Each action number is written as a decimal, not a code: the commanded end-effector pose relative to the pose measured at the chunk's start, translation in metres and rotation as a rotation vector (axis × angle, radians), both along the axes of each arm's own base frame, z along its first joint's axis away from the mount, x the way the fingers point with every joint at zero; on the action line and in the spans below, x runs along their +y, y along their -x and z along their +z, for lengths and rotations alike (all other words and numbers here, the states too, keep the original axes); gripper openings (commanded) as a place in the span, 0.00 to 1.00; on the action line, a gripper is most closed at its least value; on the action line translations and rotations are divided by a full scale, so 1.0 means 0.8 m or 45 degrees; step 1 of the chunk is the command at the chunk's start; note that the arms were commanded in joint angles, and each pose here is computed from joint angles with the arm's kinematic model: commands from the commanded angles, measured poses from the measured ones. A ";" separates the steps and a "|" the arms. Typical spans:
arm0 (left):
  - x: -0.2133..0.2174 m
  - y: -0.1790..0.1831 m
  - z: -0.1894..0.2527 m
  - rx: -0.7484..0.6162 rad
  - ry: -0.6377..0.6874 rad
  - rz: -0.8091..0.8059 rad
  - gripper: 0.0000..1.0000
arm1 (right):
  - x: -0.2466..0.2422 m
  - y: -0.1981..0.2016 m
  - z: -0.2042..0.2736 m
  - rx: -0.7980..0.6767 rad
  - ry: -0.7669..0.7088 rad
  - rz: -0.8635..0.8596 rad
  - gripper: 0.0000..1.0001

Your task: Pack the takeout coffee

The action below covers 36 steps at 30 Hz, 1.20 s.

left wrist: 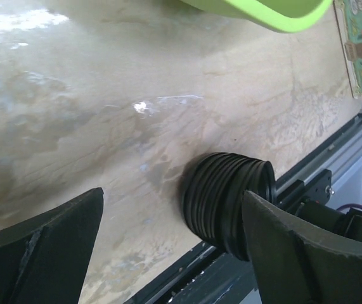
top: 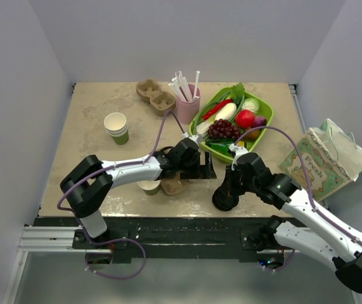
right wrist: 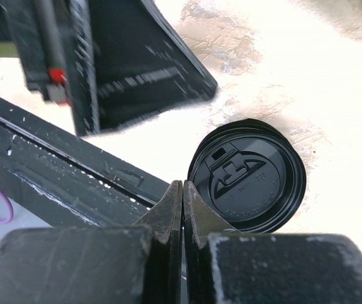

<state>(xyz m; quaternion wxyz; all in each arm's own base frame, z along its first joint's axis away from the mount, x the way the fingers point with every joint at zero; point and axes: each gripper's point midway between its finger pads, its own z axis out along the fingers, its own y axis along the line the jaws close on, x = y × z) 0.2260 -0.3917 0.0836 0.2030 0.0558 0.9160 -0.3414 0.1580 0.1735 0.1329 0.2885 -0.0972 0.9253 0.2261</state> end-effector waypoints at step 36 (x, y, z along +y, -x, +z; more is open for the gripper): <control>0.040 0.000 0.037 -0.130 0.034 0.069 0.94 | 0.006 -0.006 -0.052 0.214 0.096 -0.126 0.23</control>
